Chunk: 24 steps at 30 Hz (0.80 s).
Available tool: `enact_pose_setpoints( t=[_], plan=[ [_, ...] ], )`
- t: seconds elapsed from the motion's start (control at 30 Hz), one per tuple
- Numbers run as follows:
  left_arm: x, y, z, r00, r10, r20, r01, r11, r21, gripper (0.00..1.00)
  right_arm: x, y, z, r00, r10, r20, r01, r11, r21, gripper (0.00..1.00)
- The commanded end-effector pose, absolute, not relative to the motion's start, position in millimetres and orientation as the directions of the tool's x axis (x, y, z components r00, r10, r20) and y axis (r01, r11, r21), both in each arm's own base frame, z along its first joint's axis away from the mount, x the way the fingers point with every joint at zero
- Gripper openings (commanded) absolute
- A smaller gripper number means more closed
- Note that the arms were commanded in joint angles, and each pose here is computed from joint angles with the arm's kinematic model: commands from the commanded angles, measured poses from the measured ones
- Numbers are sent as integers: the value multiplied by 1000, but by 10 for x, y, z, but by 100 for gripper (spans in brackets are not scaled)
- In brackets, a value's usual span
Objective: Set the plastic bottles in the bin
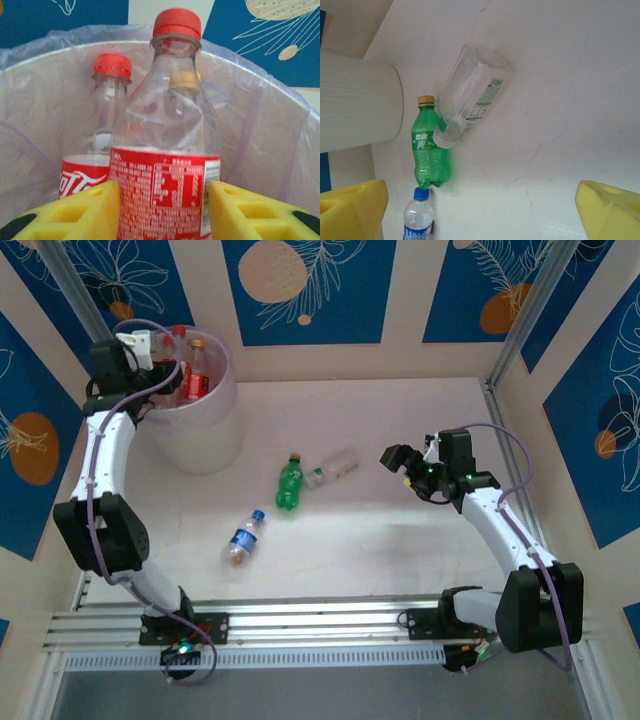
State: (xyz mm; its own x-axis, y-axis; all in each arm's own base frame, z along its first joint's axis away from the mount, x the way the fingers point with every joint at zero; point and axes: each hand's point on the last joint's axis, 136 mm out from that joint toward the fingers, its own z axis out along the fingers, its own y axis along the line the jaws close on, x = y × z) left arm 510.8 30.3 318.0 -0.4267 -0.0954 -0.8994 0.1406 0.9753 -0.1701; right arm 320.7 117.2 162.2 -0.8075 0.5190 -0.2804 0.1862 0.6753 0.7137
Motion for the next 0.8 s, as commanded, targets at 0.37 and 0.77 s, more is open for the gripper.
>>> enact_pose_setpoints(
  t=[0.37, 0.77],
  plan=[
    [4909, 270, 3110, -504, -106, -857, 120, 974, -192, 64, 3217, 1261, 1654, -819, 504, -275, 170, 671, 722, 97],
    [4346, 23, 4150, -418, -62, -906, 213, 963, -164, 89, 3229, 1273, 1665, -820, 499, -279, 165, 673, 721, 97]
  ],
)
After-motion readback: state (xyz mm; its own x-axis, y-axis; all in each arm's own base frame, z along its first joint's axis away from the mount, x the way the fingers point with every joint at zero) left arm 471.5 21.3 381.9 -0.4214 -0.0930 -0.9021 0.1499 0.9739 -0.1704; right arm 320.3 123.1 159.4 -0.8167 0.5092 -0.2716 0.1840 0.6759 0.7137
